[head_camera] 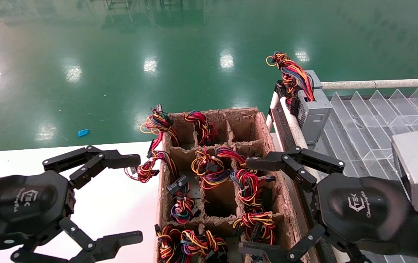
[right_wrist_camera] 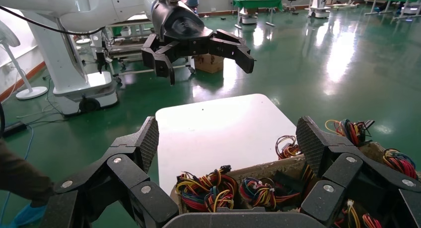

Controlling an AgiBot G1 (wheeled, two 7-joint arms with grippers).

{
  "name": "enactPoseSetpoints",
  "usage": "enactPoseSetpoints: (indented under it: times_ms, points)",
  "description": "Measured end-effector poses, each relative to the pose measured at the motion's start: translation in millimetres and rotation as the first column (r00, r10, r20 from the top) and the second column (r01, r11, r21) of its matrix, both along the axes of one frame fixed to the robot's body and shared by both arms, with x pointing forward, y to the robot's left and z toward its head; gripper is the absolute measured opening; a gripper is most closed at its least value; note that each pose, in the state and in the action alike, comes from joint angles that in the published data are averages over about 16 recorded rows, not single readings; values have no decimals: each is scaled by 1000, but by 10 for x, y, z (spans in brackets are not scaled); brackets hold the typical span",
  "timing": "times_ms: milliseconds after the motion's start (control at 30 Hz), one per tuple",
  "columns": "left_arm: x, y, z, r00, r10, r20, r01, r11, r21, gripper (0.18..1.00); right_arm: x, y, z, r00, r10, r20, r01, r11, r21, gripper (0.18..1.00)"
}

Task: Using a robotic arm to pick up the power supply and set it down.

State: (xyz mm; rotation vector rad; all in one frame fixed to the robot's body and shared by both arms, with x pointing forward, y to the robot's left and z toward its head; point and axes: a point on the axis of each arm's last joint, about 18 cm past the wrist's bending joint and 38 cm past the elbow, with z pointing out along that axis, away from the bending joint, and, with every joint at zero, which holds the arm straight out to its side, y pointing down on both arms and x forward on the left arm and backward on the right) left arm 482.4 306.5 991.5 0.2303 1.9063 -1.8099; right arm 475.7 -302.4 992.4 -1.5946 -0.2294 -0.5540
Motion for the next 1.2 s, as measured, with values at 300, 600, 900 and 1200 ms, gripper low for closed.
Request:
enactPoseSetpoints:
  times_ms: [300, 600, 900, 1200]
  points:
    - [0, 0, 0, 1000, 0, 0, 0, 1000, 0, 1001, 4, -1, 1, 1000, -1, 0, 1, 1000, 0, 1000]
    - [0, 0, 0, 1000, 0, 0, 0, 1000, 0, 1001, 7, -1, 2, 1000, -2, 1, 2, 1000, 1, 1000]
    - [0, 0, 0, 1000, 0, 0, 0, 1000, 0, 1001, 7, -2, 3, 1000, -2, 1, 2, 1000, 1, 1000]
    - [0, 0, 0, 1000, 0, 0, 0, 1000, 0, 1001, 8, -2, 4, 1000, -2, 1, 2, 1000, 1, 1000]
